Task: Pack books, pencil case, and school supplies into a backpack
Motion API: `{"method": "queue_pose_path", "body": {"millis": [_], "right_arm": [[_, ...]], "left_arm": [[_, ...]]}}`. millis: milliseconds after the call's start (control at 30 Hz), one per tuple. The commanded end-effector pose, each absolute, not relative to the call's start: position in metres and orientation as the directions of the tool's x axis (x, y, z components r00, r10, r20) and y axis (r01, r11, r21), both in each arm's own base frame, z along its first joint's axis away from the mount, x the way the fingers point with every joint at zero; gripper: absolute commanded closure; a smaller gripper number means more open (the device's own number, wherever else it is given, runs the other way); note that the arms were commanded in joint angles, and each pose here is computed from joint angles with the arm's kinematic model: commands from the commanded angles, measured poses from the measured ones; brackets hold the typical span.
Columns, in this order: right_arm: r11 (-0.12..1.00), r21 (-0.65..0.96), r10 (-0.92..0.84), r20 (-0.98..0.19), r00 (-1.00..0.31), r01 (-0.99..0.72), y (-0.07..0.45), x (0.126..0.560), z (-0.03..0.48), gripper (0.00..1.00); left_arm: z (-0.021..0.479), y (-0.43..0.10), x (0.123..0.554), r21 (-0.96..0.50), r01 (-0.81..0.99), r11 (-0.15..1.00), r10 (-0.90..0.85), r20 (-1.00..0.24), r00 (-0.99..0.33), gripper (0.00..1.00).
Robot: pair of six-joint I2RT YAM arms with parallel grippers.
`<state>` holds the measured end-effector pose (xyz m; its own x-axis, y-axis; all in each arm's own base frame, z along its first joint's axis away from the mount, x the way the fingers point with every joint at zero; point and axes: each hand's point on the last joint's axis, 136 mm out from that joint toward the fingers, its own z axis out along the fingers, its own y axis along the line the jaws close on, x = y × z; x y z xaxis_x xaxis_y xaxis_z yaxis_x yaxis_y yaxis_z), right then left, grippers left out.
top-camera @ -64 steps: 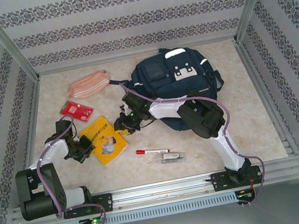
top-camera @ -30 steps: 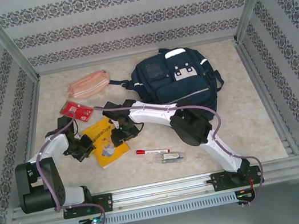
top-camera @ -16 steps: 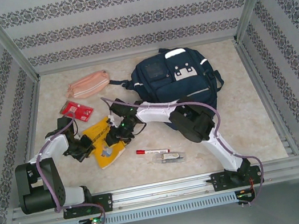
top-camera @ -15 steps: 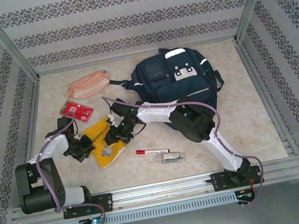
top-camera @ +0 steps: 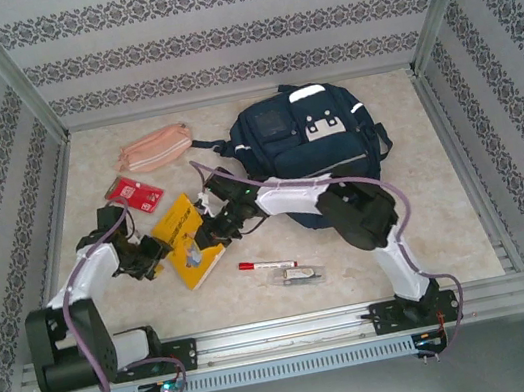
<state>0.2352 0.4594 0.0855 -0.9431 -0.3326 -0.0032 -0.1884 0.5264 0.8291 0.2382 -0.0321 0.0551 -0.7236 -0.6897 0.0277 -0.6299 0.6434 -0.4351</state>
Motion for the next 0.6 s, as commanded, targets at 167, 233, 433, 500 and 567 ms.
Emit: {"method": "queue_pose_path", "body": {"millis": [167,233,433,500,567], "right_arm": [[0.609,0.696,-0.042,-0.45,-0.892,-0.38,0.35,0.294,0.202,0.95],[0.662,0.653,0.03,-0.514,-0.857,-0.369,0.31,0.304,0.221,0.95],[0.632,0.62,0.081,-0.649,-0.756,-0.464,0.255,0.284,0.276,0.88],[0.651,0.627,0.15,-0.658,-0.738,-0.427,0.236,0.279,0.283,0.88],[0.694,0.63,0.235,-0.656,-0.717,-0.349,0.206,0.278,0.284,0.93]], "left_arm": [[0.205,-0.091,0.282,-0.732,-0.07,0.678,-0.457,-0.345,-0.82,0.51],[0.228,-0.105,0.283,-0.715,0.037,0.698,-0.393,-0.425,-0.815,0.48],[0.291,-0.203,0.278,-0.76,0.404,0.509,-0.2,-0.561,-0.803,0.39],[0.304,-0.242,0.266,-0.727,0.532,0.434,-0.092,-0.623,-0.777,0.38],[0.301,-0.265,0.262,-0.638,0.604,0.477,0.022,-0.679,-0.734,0.37]]}}
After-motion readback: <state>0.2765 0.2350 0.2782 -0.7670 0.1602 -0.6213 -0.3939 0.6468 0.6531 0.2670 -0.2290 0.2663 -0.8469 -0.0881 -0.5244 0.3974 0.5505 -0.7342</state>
